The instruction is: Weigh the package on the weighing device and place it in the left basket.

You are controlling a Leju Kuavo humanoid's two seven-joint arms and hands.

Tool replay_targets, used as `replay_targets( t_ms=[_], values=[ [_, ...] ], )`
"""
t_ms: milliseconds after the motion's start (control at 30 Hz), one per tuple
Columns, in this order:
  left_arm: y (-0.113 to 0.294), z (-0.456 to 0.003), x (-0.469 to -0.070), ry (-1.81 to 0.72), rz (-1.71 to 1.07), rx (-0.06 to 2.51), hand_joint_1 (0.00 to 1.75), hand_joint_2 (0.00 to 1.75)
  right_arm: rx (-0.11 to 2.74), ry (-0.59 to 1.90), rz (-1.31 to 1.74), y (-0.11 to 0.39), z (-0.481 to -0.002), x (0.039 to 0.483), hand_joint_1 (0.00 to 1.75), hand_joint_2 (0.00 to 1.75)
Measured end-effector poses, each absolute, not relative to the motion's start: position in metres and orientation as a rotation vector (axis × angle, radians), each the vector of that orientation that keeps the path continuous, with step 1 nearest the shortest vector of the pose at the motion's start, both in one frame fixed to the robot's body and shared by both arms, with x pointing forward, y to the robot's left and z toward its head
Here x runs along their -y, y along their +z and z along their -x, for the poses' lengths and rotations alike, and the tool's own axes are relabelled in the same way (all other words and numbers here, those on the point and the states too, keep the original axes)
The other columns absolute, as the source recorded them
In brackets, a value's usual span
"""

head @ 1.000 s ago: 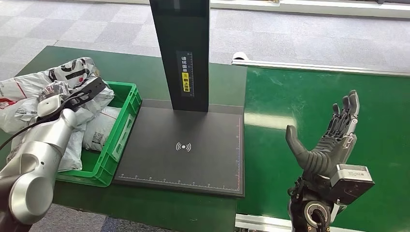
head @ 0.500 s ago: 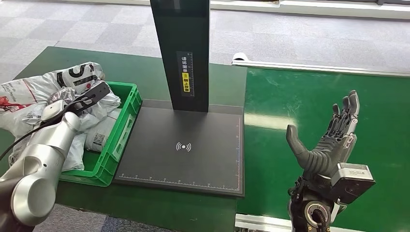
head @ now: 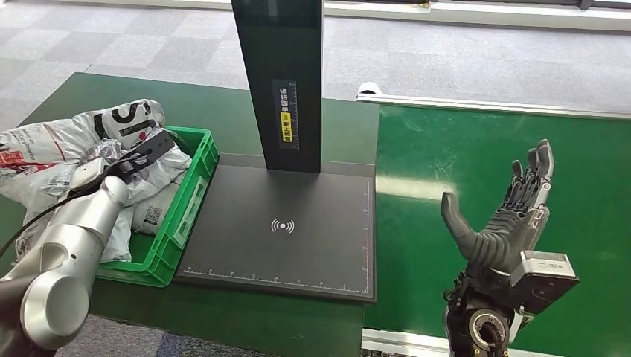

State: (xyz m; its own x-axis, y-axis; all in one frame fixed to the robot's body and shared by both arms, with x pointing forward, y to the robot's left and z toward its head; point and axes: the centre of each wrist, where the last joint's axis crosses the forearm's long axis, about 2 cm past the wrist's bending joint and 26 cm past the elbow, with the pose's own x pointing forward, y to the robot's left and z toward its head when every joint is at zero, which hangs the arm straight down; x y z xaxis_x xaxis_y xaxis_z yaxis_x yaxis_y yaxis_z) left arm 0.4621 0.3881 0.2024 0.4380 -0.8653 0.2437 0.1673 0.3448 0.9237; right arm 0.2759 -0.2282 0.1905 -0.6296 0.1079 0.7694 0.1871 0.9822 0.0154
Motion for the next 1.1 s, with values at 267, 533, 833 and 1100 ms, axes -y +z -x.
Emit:
replay_targets(
  t_ms=[267, 533, 833, 1100],
  values=[
    [0.202, -0.458, -0.395, -0.523, -0.942, 1.187, 0.0, 1.75, 2.24, -0.138, 0.241, 0.186, -0.272, 0.23, 0.0, 1.75],
    [0.205, -0.45, -0.402, -0.384, -1.029, 1.335, 0.0, 0.0, 2.228, -0.138, 0.269, 0.183, -0.269, 0.23, 0.0, 1.75],
    [0.202, -0.431, -0.392, -0.414, -1.051, 1.392, 0.0, 0.0, 2.218, -0.126, 0.286, 0.178, -0.262, 0.231, 0.0, 1.75],
    [0.198, -0.401, -0.356, -0.437, -0.805, 1.624, 0.0, 0.44, 2.217, -0.116, 0.286, 0.176, -0.259, 0.235, 0.0, 1.75]
  ],
)
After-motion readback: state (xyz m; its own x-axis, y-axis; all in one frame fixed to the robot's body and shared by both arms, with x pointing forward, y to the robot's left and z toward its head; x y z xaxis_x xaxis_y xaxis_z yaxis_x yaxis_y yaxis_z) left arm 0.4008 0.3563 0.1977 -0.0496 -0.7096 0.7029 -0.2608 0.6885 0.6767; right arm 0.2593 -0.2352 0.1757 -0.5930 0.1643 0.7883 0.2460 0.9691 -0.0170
